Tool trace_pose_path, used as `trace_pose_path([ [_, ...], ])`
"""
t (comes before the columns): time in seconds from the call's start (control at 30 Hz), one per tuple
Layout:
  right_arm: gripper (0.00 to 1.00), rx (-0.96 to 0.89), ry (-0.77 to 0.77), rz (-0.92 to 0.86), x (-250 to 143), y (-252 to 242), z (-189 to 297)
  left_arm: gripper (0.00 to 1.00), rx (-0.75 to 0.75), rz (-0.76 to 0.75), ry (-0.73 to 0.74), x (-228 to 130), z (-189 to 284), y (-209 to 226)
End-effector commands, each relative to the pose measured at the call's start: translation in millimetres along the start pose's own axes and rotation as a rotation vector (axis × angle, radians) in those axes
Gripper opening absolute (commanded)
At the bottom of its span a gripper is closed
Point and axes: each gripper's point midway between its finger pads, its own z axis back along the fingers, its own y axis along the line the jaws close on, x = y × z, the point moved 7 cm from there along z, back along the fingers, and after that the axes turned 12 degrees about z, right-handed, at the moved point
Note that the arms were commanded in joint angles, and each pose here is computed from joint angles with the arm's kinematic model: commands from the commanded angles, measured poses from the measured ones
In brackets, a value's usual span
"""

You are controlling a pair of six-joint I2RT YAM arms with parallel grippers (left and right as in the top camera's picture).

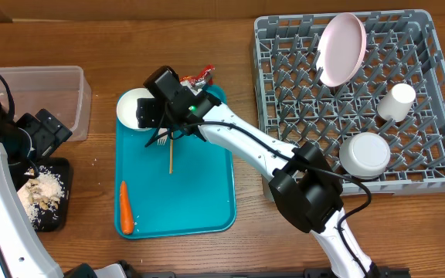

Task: Sort waste into correct bins and load items into the dishwasher rack
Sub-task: 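Lower the right gripper and grasp the white bowl's rim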

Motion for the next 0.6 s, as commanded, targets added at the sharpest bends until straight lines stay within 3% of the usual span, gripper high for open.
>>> trace_pose_path([
  [0.0, 0.78, -0.042, -0.01, -0.049, 0, -9, -10, 1.0, 0.008, 0.014, 0.009, 1, -2, 1],
  [0.57, 0.65, -0.141, -0.027, -0.053, -7, -28, -33, 1.0, 0.007, 0.014, 0.009, 1, -2, 0],
])
